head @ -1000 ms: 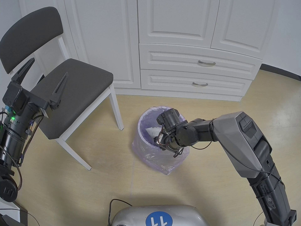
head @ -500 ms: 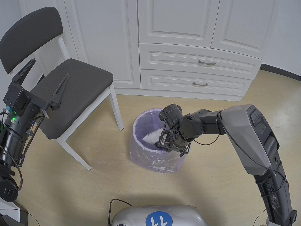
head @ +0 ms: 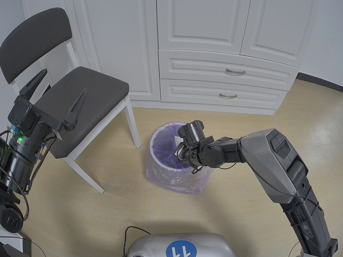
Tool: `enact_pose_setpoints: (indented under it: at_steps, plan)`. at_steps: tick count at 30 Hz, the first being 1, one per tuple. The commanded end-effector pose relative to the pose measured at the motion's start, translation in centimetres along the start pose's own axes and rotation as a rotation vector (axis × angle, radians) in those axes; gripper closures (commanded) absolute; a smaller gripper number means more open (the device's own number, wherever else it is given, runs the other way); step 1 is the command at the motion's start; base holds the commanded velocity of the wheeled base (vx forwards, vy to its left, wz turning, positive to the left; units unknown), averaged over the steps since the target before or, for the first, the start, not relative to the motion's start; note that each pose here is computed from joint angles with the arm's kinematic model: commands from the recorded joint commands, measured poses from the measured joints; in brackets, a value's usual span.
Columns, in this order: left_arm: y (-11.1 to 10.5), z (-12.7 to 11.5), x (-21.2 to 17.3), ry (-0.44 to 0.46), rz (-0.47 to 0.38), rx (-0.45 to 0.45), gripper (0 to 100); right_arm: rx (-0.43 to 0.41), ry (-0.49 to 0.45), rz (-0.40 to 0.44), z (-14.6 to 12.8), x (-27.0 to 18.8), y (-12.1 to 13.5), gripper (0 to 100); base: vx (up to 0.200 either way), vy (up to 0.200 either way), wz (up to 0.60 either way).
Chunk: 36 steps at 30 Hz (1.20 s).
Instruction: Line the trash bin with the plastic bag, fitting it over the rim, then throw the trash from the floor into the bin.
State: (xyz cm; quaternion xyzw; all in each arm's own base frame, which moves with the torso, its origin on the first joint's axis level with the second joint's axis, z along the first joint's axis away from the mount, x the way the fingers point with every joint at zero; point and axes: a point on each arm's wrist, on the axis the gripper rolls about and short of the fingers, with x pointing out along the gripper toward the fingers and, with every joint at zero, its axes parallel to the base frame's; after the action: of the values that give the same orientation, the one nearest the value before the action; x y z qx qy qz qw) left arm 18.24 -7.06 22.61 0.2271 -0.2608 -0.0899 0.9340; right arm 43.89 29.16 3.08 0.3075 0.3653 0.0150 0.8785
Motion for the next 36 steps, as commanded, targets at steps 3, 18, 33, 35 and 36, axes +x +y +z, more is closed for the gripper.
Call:
enact_pose_setpoints:
  at_steps: [3,18,33,35,36]
  plan:
    - [-0.7,-0.5,0.3,0.018,-0.026,-0.004,0,-0.047,0.040,-0.049,-1.5,1.4,-1.2,100,0.000,0.000,0.00]
    - [-0.4,-0.3,0.1,0.012,-0.013,-0.005,0,-0.252,0.257,-0.250,-2.9,-3.2,-0.8,100,0.000,0.000,0.00]
    - [-0.5,-0.4,0.2,0.017,-0.014,-0.006,0,-0.145,0.115,-0.111,-3.3,1.5,-1.7,100,0.000,0.000,0.00]
    - [-0.6,-0.5,0.3,0.021,-0.016,-0.006,0,-0.126,0.088,-0.085,-3.0,1.8,-1.6,100,0.000,0.000,0.00]
    - [-0.6,-0.6,0.3,0.023,-0.018,-0.006,0,-0.110,0.069,-0.064,-2.9,2.0,-1.5,100,0.000,0.000,0.00]
